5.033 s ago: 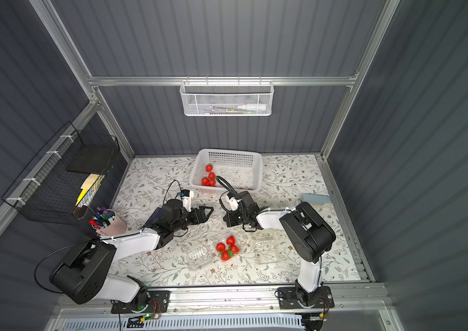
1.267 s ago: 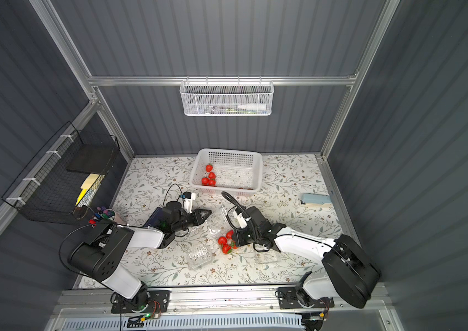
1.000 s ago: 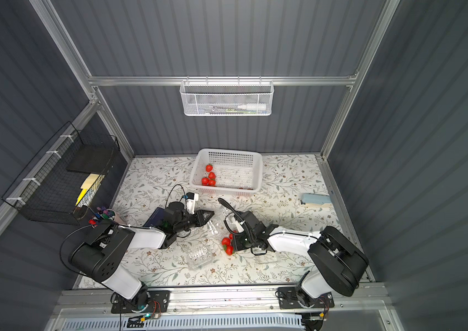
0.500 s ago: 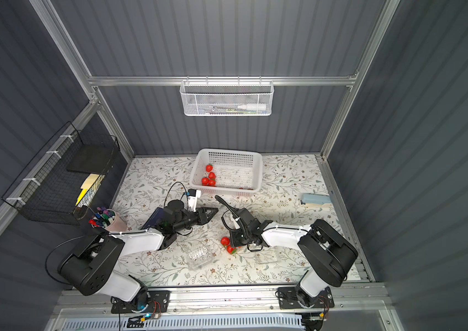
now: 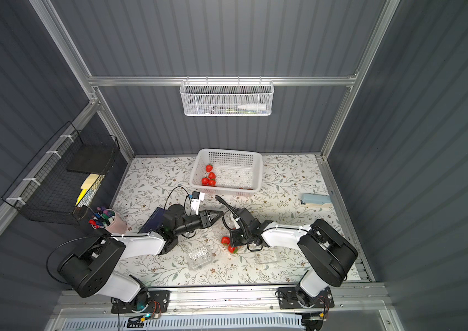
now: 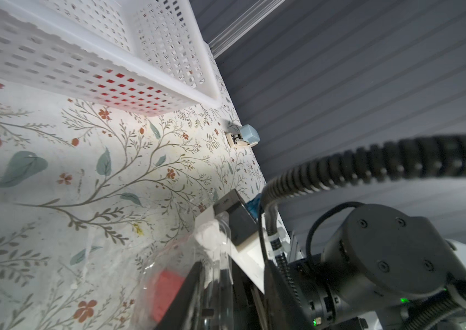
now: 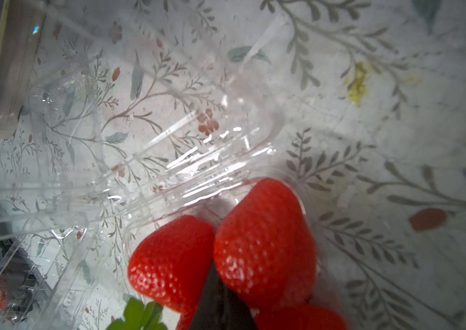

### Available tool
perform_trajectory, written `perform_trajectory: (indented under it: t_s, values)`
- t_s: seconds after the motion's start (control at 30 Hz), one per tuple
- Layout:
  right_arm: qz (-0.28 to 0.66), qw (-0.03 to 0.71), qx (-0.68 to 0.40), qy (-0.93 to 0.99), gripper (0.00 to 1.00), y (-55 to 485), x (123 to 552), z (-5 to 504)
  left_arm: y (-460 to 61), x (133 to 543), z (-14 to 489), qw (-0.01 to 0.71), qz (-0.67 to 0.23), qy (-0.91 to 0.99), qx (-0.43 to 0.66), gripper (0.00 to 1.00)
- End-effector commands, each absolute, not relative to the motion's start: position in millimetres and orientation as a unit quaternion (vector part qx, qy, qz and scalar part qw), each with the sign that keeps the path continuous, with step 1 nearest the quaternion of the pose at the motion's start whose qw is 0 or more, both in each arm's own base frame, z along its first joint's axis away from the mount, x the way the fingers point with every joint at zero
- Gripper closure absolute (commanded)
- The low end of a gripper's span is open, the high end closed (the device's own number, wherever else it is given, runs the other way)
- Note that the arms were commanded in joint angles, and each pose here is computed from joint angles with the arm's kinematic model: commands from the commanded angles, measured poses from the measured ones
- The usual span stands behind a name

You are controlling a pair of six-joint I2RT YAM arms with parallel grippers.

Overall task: Pack strawberries into containers
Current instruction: Close the packing box at the center of the board.

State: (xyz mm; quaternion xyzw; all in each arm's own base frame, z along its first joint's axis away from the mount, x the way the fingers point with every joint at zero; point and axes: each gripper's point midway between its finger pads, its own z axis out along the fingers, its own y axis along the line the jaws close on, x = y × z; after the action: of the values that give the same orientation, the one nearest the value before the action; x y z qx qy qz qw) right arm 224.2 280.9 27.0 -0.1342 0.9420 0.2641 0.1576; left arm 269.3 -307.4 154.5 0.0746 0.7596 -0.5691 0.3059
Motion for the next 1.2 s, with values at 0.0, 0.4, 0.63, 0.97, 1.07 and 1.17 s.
perform_trajectory:
  t_s: [0.0,0.4,0.63,0.97,1.07,1.17]
  values:
    - [0.273,0.177,-0.125,0.937,1.00,279,229,38,-314,255,157,0.283,-0.595,0.749,0.078,0.65]
    - [0.281,0.210,-0.100,0.931,1.00,267,231,59,-338,230,136,0.235,-0.612,0.751,0.082,0.72]
    - [0.265,0.207,-0.079,0.938,1.00,250,223,53,-349,229,124,0.223,-0.609,0.756,0.088,0.73]
    - [0.276,0.222,-0.053,0.934,0.99,222,201,80,-360,232,108,0.205,-0.598,0.769,0.094,0.73]
    - [0.266,0.198,-0.046,0.942,0.97,212,188,78,-363,232,103,0.199,-0.596,0.772,0.096,0.73]
    - [0.261,0.158,-0.040,0.952,0.99,203,167,71,-365,233,103,0.199,-0.594,0.773,0.100,0.73]
